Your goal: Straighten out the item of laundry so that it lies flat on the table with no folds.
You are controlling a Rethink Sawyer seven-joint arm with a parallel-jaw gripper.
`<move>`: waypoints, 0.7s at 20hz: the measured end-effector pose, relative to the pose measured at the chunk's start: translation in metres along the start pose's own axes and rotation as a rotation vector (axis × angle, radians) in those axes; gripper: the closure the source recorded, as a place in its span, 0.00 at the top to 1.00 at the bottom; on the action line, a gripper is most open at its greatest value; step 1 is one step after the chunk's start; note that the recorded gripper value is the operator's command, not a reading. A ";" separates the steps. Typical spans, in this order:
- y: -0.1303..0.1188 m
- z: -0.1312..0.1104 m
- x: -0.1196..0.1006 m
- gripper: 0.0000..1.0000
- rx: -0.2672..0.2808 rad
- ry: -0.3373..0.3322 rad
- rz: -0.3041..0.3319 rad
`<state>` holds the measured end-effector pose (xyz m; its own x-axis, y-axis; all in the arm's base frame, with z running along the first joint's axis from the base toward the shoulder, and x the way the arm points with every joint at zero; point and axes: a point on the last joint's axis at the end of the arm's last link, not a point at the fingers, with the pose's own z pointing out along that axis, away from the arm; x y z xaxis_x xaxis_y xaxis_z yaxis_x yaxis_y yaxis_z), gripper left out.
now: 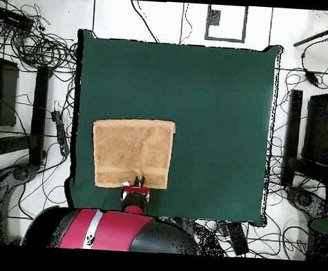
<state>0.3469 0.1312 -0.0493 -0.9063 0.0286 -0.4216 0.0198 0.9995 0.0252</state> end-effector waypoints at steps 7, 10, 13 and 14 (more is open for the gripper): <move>-0.001 0.000 -0.003 0.00 0.001 0.028 0.014; -0.001 0.000 -0.004 0.00 0.002 0.040 0.019; -0.002 -0.001 -0.005 0.00 0.004 0.058 0.028; -0.003 -0.001 -0.005 0.00 0.004 0.063 0.032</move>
<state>0.3515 0.1283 -0.0464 -0.9299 0.0601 -0.3629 0.0510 0.9981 0.0347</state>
